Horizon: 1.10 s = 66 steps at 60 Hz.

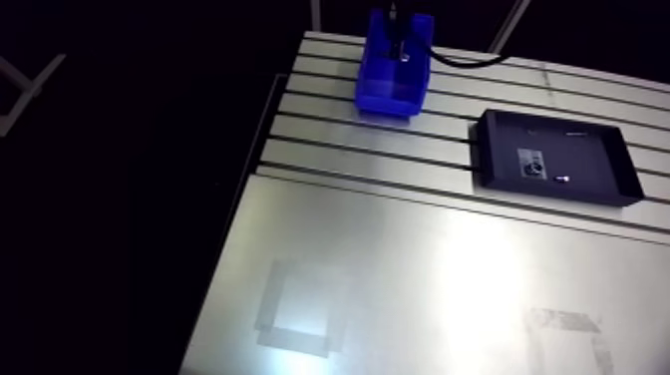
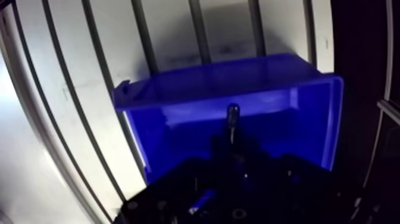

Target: Pick up the M10 bolt from the tray and put it into the blue bin.

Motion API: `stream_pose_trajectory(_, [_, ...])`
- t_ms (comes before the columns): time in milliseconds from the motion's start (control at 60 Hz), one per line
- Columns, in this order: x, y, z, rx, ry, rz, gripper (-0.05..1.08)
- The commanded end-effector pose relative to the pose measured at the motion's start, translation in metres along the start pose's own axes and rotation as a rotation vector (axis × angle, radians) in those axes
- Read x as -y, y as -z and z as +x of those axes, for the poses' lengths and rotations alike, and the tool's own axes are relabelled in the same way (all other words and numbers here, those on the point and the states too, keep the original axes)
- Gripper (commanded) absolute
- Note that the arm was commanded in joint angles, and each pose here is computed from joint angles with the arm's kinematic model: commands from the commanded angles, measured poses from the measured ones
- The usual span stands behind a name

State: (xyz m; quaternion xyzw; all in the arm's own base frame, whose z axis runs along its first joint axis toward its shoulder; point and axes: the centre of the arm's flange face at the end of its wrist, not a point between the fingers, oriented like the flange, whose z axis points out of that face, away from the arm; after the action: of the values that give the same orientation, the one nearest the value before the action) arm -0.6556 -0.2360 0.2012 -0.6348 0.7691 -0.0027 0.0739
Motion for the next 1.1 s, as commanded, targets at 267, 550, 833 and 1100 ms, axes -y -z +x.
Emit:
stream_pose_trajectory(267, [0.002, -0.021, 0.011, 0.009, 0.007, 0.018, 1.03])
stream_pose_trajectory(550, [0.001, -0.029, 0.011, 0.013, 0.008, 0.027, 1.03])
stream_pose_trajectory(833, [0.0, -0.037, 0.012, 0.019, -0.01, 0.036, 1.02])
stream_pose_trajectory(1100, [-0.001, -0.029, 0.011, 0.023, -0.012, 0.022, 0.01])
